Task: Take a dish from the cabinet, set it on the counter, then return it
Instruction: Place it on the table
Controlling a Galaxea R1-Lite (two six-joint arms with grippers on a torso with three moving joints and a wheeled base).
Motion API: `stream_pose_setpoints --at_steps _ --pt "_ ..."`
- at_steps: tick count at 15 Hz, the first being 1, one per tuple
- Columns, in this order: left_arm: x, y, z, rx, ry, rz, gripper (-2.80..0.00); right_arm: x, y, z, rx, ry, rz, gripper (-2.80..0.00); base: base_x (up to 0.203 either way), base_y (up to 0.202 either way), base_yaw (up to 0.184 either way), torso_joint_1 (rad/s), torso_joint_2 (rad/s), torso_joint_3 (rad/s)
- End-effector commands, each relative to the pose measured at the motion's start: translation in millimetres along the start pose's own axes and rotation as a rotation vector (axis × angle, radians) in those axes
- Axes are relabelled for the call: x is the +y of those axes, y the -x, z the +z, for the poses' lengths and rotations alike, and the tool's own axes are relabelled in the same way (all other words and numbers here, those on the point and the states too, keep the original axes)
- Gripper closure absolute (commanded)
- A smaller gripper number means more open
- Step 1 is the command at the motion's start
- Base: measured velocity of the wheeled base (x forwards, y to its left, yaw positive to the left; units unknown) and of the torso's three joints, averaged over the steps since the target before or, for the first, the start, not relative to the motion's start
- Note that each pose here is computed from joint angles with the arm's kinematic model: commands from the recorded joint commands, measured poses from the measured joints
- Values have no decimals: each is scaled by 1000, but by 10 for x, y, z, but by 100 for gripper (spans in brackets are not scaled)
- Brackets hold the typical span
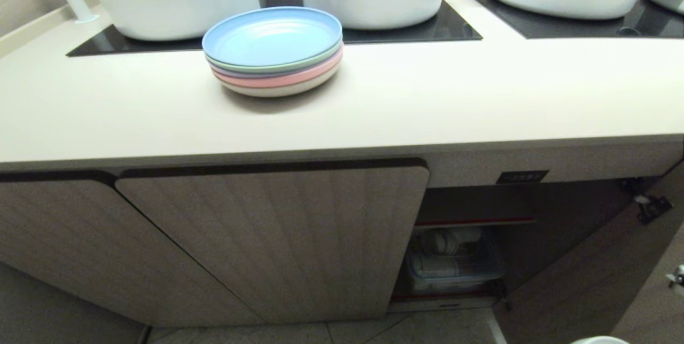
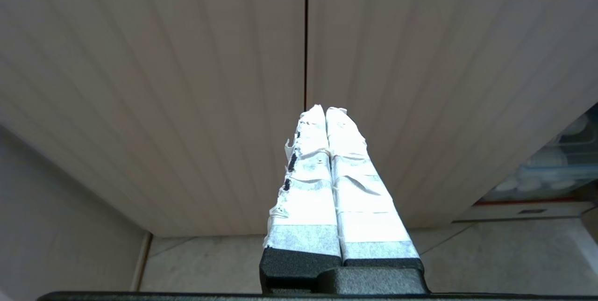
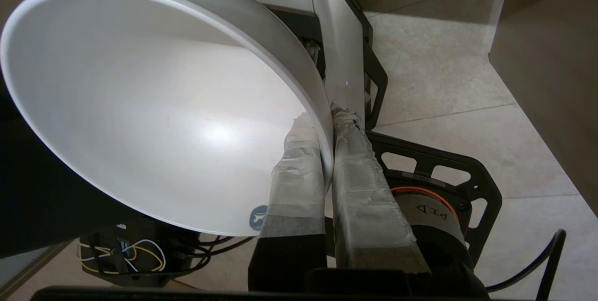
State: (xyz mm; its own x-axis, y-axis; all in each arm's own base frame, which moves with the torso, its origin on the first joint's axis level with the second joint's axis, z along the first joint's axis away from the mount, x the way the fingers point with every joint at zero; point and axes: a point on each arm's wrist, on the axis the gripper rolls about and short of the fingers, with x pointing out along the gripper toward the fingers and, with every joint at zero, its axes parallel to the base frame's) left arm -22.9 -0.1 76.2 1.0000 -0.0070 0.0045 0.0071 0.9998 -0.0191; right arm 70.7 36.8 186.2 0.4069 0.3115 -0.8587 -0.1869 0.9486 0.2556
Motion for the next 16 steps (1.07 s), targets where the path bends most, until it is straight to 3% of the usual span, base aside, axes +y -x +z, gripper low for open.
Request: stream_pose_setpoints --at_steps 1,16 --pt "0 0 0 0 1 0 0 1 -5 2 7 0 -2 0 0 0 0 221 -500 -279" --pt "0 0 0 0 1 1 0 28 -4 16 11 20 14 0 0 0 0 257 -553 -294"
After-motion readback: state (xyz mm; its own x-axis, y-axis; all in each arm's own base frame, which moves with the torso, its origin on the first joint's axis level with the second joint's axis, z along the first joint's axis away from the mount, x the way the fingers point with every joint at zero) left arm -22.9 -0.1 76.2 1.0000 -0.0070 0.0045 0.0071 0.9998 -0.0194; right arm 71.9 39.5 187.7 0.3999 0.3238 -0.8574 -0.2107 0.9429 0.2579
